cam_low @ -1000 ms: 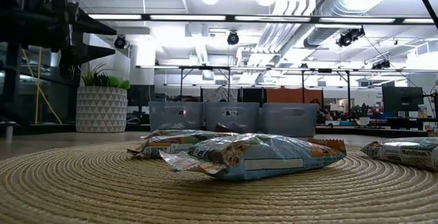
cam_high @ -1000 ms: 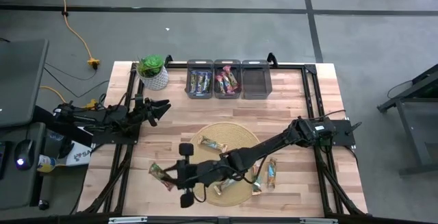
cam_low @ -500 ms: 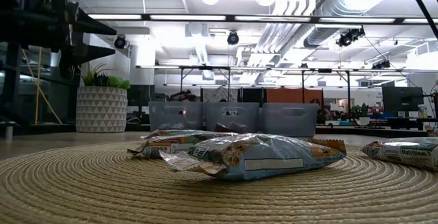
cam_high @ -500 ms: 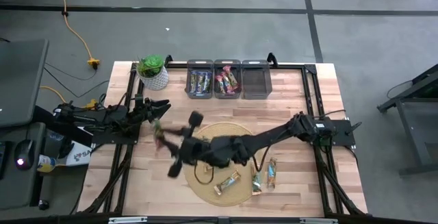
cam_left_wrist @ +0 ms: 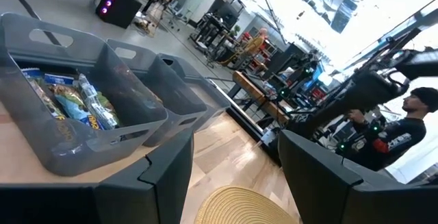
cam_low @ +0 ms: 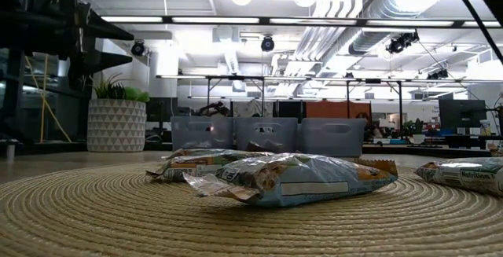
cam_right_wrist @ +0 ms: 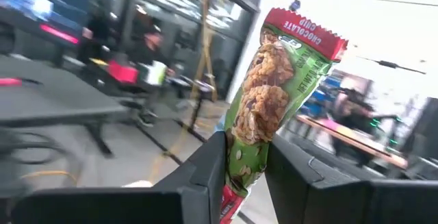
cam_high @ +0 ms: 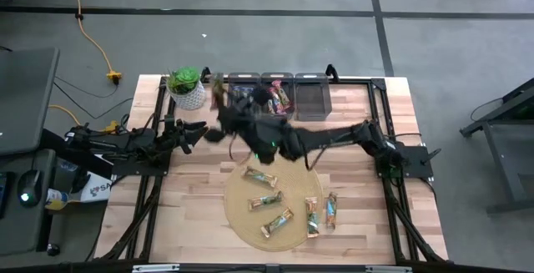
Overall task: Pick and place Granola Bars by type
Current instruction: Put the red granola bar into the middle black bin
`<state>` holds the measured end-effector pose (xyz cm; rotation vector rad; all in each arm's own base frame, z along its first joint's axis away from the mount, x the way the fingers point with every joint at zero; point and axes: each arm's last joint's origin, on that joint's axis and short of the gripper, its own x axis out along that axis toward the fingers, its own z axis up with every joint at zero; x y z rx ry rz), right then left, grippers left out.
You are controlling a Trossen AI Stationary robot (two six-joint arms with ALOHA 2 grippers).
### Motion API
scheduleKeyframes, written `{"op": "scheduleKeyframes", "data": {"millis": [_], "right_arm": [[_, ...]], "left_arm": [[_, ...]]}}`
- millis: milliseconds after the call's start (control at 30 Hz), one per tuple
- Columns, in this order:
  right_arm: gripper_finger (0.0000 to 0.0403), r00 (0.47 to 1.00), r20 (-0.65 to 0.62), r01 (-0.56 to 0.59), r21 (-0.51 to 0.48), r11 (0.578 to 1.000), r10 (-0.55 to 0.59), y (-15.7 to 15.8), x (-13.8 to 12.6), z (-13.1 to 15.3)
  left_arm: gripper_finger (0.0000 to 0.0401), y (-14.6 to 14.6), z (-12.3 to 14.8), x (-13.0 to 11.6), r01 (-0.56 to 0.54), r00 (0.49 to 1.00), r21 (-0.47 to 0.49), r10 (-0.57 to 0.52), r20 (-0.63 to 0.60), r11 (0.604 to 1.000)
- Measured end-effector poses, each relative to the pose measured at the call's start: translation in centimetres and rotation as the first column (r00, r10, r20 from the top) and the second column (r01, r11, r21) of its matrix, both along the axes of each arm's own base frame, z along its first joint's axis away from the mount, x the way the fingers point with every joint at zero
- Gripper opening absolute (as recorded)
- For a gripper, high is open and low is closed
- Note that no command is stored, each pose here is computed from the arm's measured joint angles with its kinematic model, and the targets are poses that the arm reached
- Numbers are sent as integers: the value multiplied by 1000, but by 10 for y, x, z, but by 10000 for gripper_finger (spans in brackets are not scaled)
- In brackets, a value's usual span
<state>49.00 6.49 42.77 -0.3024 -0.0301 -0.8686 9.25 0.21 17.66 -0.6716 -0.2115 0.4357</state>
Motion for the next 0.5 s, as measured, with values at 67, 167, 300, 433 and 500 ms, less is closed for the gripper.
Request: {"op": "scheduleKeyframes", "data": {"millis": [67,167,300,433,500], "right_arm": [[83,998,-30,58,7,998,-58,-20,-1,1],[83,986,-90,146,38,989,-142,-53,-3,-2],[83,961,-155,248,121,961,-229,-101,-14,-9],[83,952,-202,280,283,917,-228,-151,-36,-15],[83,946,-244,297,375,878,-216,-176,-47,-23]], "left_arm": [[211,0,0,0,-2,1000,0,2,-1,1000],[211,0,0,0,1,1000,0,-1,0,1000],[211,0,0,0,1,1000,0,-1,-1,1000],[211,0,0,0,2,1000,0,-2,-2,1000],[211,0,0,0,4,1000,0,-4,-1,1000]]}}
